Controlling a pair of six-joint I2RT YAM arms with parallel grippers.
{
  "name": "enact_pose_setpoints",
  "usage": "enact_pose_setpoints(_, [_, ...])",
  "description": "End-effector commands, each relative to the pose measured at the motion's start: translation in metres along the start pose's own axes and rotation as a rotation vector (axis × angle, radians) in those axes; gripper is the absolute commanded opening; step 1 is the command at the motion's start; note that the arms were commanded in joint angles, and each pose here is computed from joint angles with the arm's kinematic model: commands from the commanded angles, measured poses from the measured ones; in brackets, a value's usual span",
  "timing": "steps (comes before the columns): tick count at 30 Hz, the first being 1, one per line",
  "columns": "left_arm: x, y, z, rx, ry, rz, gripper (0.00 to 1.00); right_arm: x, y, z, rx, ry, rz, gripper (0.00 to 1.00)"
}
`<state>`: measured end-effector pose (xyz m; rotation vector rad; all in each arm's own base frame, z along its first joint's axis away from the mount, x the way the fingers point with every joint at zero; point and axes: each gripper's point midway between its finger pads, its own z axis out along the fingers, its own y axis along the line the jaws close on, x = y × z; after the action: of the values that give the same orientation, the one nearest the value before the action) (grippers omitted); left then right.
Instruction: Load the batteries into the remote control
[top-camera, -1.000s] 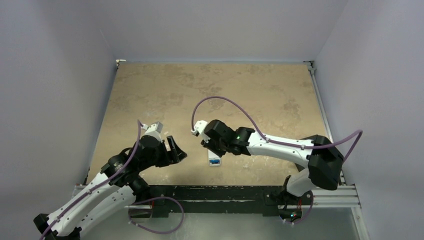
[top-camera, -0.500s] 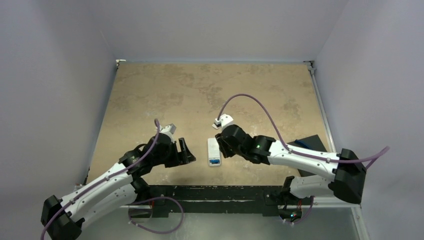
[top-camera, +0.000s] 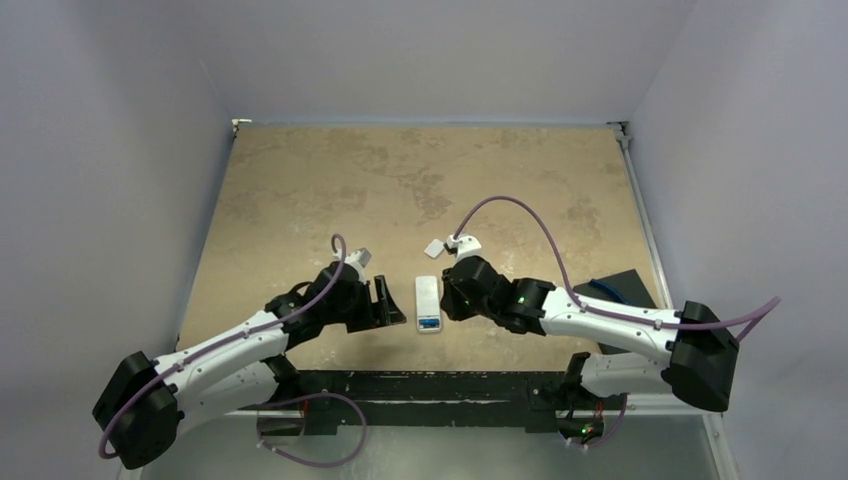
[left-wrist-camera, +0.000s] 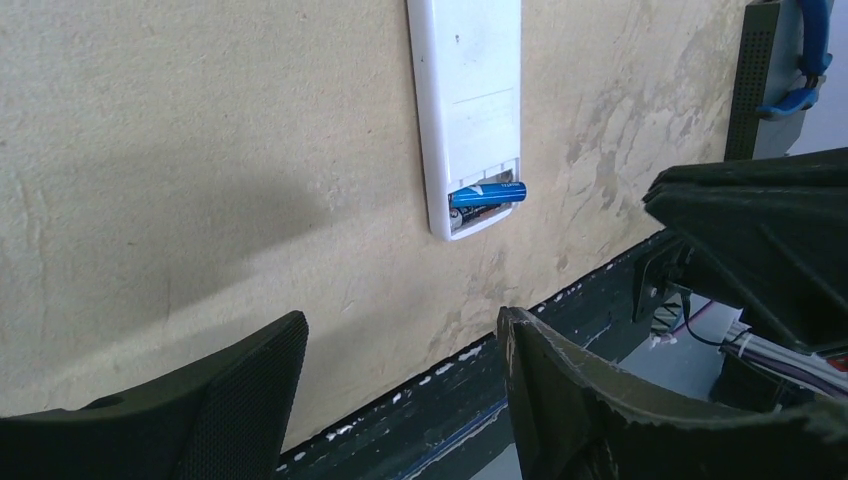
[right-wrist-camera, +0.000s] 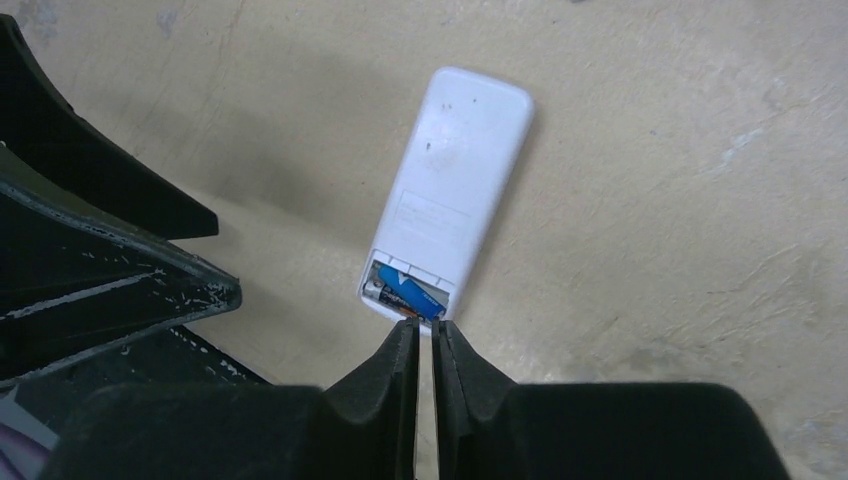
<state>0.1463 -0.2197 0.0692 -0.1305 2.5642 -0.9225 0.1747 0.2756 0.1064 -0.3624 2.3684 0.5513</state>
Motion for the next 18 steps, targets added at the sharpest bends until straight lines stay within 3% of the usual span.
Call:
enact_pose_setpoints(1, [-0.003, -0.013, 0.009, 0.072, -0.006, 0.023, 0.69, 0.006, 0.013, 0.005, -0.073, 0.003, 0.1, 0.17])
enact_pose_setpoints(8, [0.0, -0.012, 0.021, 0.082, 0.014, 0.026, 0.68, 0.018, 0.01, 0.013, -0.065, 0.022, 0.153, 0.24])
enact_pose_setpoints(18, [0.001, -0.012, 0.037, 0.097, 0.031, 0.042, 0.54, 0.026, 0.004, 0.025, -0.024, 0.028, 0.215, 0.27])
